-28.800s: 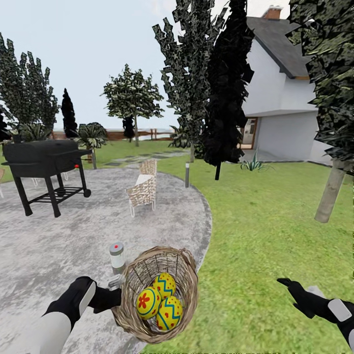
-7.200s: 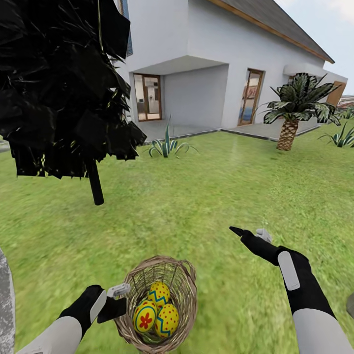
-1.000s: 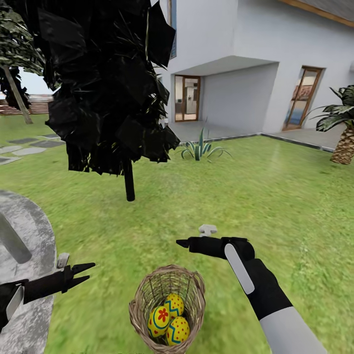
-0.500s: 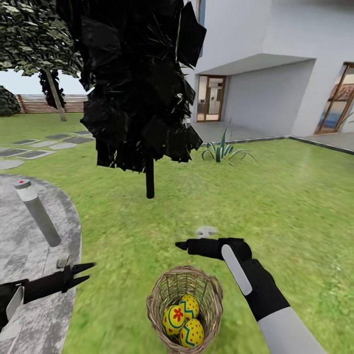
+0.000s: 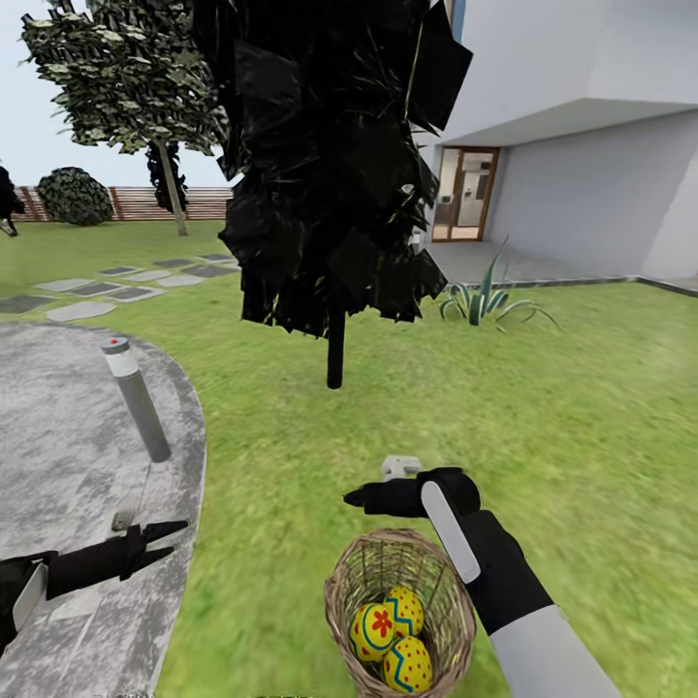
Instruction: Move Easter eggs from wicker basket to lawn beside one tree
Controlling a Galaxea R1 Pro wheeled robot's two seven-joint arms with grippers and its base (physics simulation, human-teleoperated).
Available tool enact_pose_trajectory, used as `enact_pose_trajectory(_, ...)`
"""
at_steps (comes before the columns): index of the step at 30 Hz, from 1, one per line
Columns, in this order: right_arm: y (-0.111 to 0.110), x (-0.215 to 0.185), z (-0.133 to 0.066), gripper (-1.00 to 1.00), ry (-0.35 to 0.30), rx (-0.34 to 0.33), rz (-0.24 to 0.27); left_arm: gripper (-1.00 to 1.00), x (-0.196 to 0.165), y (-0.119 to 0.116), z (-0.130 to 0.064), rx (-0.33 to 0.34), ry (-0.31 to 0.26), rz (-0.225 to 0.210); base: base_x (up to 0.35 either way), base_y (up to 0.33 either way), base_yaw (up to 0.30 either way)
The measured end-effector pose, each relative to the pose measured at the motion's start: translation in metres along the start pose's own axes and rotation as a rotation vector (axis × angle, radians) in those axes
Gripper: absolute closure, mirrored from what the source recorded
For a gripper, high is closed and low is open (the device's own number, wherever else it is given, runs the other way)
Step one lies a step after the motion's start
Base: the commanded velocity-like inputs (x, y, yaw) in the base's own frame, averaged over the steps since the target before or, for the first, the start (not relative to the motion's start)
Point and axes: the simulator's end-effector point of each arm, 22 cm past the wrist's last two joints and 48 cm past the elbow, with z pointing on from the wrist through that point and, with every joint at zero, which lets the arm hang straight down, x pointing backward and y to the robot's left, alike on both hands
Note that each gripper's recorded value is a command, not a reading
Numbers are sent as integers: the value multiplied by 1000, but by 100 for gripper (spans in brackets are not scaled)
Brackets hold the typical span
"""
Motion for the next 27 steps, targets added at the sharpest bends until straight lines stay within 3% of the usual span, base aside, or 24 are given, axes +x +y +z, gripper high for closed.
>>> enact_pose_trajectory(8,-4,-1,0,-100,-4,5,10,-100,1,3,2,-11,3,-4,0,0,197)
enact_pose_trajectory(27,-17,7,4,-100,24,50,20,-100,2,3,4,-12,4,5,-51,0,6)
